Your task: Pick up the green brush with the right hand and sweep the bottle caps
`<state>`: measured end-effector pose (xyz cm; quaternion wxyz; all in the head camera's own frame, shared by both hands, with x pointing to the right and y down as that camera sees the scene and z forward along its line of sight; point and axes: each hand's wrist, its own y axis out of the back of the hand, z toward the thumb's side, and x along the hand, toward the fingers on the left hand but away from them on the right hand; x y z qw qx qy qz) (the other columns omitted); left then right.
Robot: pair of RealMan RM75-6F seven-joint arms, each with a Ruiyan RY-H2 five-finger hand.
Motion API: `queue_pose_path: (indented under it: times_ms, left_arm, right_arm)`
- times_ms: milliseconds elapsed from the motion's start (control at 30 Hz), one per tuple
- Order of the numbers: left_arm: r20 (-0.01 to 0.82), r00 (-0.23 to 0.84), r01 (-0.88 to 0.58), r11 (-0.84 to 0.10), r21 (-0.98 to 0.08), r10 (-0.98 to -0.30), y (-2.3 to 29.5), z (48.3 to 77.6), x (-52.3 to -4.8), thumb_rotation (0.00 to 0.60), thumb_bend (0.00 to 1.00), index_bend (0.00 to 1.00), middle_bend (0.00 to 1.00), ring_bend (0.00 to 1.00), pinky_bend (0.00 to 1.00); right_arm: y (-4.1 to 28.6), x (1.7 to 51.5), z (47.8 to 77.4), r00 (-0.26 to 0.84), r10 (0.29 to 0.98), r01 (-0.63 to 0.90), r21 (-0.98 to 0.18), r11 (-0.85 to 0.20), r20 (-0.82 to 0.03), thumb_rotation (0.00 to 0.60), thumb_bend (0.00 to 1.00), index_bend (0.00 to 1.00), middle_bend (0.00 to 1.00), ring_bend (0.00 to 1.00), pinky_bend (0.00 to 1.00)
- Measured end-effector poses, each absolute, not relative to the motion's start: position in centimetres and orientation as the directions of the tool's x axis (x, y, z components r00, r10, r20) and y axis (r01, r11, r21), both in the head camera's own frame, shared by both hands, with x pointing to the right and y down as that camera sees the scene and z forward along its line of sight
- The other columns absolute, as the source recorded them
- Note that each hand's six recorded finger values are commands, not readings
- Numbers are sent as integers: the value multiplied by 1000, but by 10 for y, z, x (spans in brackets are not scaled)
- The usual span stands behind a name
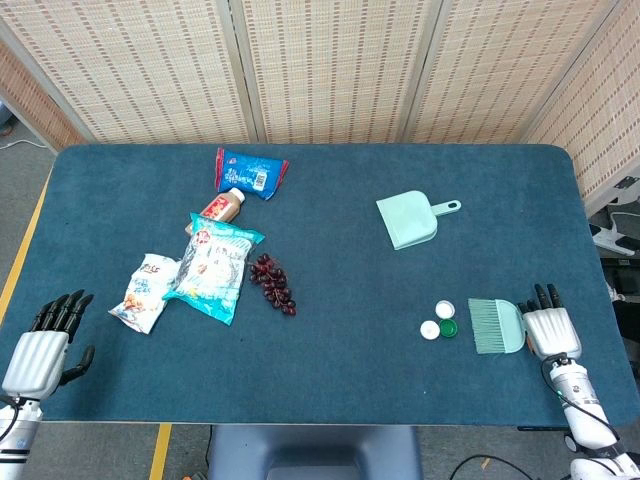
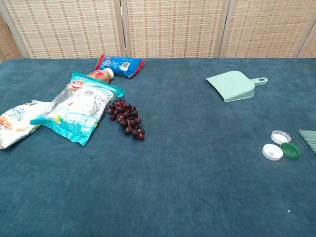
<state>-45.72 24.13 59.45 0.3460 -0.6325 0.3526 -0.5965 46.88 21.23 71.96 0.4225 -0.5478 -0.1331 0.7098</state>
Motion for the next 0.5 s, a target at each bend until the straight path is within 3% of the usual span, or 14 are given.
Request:
queue_pose_path:
  times_ms: [500]
  left_arm:
    - [515, 37, -27, -516, -856, -856, 245, 596, -458, 600, 429, 0, 0, 0, 96]
  right_arm:
    - [213, 481, 718, -76, 747, -463, -640, -613, -661, 600, 296, 421, 374, 62, 0]
